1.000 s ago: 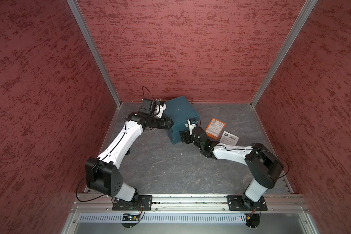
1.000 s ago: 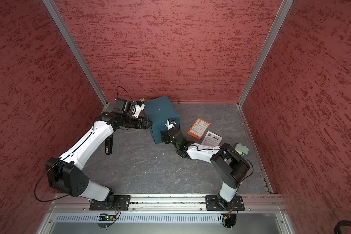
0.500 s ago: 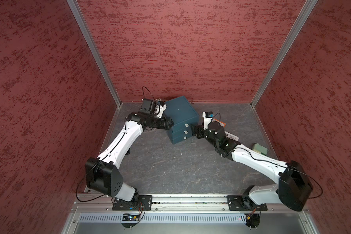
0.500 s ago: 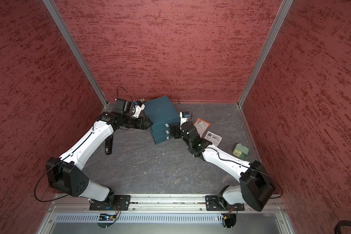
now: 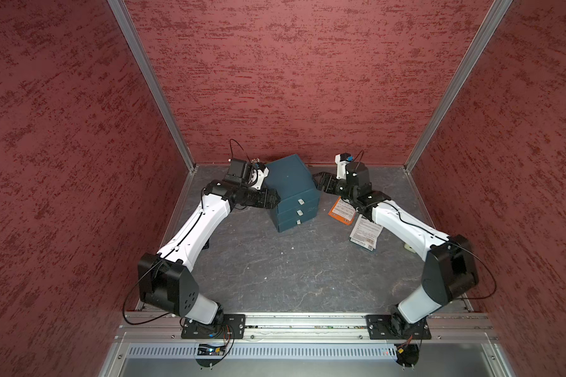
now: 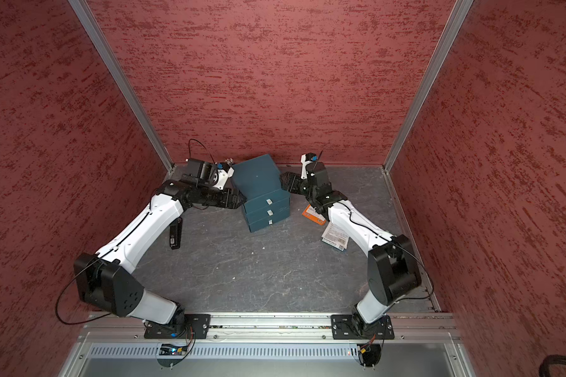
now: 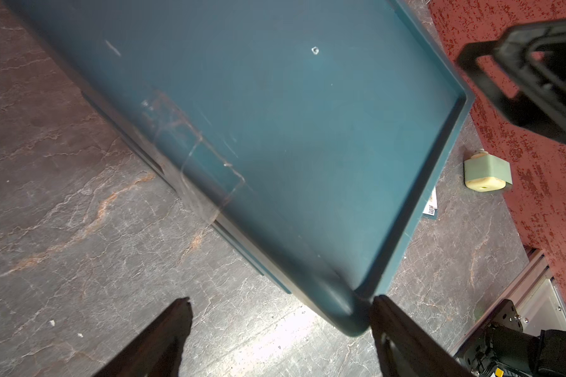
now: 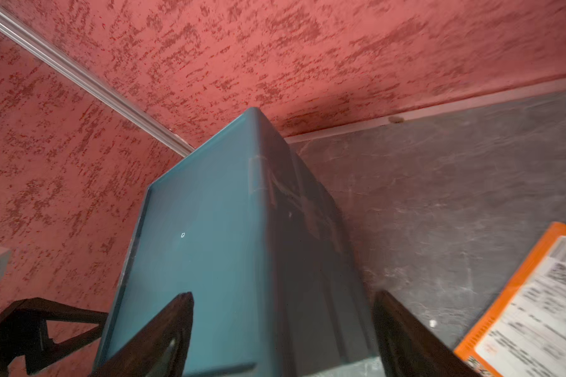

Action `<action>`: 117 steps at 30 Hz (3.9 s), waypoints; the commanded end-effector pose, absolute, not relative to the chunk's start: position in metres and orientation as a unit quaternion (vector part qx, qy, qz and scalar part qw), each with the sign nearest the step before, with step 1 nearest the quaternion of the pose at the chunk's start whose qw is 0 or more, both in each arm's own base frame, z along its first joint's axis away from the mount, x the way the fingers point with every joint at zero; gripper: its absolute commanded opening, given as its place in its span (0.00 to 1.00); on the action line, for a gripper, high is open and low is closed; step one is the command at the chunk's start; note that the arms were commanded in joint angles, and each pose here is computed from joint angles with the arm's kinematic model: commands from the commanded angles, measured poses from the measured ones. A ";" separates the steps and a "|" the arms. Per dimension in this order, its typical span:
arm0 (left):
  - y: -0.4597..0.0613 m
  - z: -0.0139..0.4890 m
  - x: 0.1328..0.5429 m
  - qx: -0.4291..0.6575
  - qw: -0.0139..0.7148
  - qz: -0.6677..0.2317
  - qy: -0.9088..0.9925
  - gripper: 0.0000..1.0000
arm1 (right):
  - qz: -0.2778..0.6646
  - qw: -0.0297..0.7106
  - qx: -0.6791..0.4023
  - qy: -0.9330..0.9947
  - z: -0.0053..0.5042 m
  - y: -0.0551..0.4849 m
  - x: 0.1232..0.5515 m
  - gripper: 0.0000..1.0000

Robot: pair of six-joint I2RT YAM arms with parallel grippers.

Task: Take the seed bags out of the drawer
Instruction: Adjust the storage box at the center of the board, then open the drawer in the storage box.

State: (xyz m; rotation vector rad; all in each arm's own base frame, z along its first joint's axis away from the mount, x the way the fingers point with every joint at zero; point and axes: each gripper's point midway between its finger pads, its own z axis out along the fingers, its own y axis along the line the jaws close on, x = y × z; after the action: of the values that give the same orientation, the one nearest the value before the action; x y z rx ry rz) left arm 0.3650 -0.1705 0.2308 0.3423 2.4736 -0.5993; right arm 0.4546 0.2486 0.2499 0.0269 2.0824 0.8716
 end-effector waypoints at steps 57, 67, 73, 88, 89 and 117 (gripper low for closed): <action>-0.190 0.216 0.361 0.128 0.263 -0.239 0.926 0.87 | 0.415 0.318 0.124 0.843 0.141 0.309 0.287 0.87; -0.190 0.213 0.363 0.129 0.262 -0.233 0.928 0.86 | 0.465 0.329 0.187 0.800 0.100 0.333 0.318 0.61; -0.189 0.214 0.362 0.132 0.263 -0.228 0.928 0.87 | 0.490 0.338 0.227 0.771 0.084 0.336 0.330 0.48; -0.187 0.215 0.362 0.139 0.265 -0.224 0.928 0.87 | 0.494 0.337 0.241 0.764 0.074 0.348 0.343 0.46; -0.187 0.215 0.362 0.139 0.264 -0.223 0.928 0.87 | 0.493 0.336 0.241 0.765 0.074 0.348 0.344 0.45; -0.184 0.215 0.361 0.143 0.262 -0.227 0.927 0.87 | 0.486 0.333 0.273 0.760 0.061 0.350 0.351 0.00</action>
State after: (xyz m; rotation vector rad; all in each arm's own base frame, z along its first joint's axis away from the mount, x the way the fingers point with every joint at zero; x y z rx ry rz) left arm 0.3700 -0.1798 0.2247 0.3209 2.4756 -0.5984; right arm 0.3502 0.3484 0.0574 0.7093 2.0069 1.2720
